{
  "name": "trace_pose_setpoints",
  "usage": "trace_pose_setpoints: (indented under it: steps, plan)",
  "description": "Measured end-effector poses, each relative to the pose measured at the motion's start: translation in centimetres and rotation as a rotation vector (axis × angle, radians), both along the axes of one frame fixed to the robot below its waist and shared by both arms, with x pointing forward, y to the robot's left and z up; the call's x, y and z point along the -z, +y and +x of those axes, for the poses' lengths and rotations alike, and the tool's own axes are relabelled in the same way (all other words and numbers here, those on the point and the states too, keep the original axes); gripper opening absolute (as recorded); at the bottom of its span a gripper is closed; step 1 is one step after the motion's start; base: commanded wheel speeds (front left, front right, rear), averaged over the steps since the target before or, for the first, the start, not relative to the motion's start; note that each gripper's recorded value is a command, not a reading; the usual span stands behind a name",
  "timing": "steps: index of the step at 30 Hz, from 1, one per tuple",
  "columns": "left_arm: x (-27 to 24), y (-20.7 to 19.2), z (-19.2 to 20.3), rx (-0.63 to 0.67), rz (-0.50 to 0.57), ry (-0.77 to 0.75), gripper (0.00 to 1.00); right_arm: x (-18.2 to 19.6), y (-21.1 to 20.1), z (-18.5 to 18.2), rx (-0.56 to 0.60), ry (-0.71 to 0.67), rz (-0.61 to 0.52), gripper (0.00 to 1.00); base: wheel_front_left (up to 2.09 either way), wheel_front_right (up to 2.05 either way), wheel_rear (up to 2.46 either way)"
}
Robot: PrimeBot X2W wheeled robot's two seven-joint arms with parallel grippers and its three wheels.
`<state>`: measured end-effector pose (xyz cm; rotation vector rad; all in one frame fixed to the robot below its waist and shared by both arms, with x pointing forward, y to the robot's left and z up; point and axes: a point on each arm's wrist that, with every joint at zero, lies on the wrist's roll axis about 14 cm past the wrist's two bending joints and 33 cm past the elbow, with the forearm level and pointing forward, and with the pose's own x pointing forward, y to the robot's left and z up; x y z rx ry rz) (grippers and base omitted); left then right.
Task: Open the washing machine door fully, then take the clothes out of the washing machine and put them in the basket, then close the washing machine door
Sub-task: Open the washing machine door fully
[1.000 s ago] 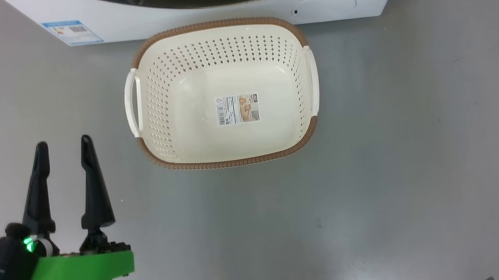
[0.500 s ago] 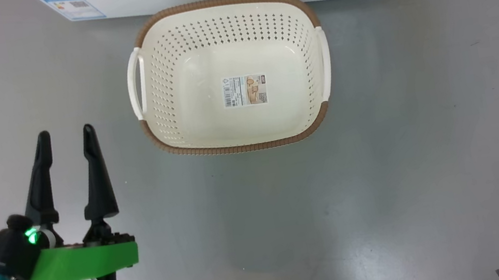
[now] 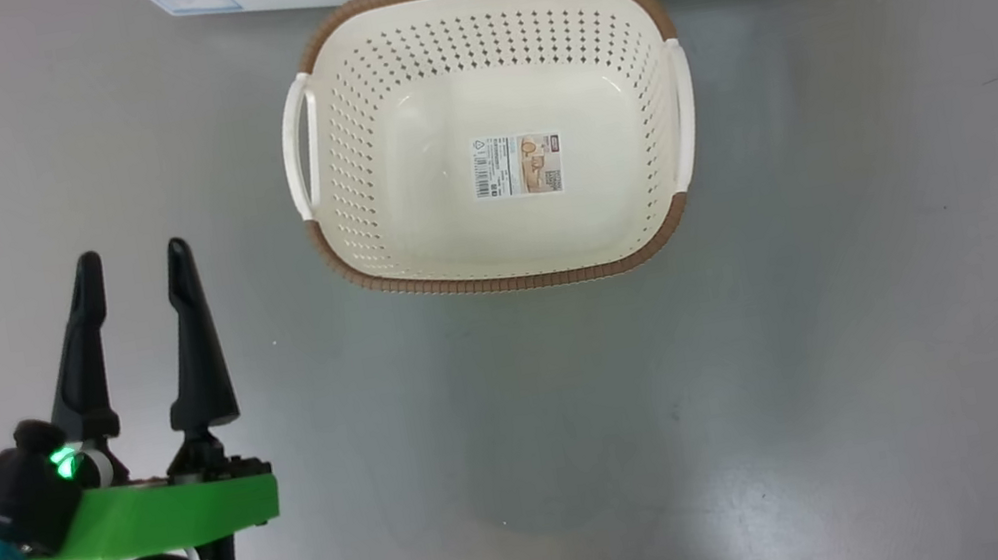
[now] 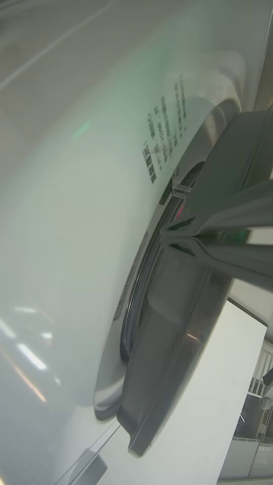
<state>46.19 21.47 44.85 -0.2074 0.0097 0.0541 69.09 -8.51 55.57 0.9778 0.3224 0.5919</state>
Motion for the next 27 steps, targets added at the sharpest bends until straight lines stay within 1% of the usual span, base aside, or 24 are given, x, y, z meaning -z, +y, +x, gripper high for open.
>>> trace_pose_setpoints:
  steps: [17, 27]
  plan:
    - [0.1, 1.3, -0.6, -0.042, -0.012, 0.007, 1.0, 1.3, 1.4, 1.0, -0.023, 0.037, -0.007, 0.0, 0.0, 0.0, 0.0]
    - [-1.0, 1.6, -1.0, -0.054, -0.02, -0.017, 1.0, 1.1, 2.3, -0.4, -0.075, 0.053, -0.05, 0.0, 0.0, 0.0, 0.0]
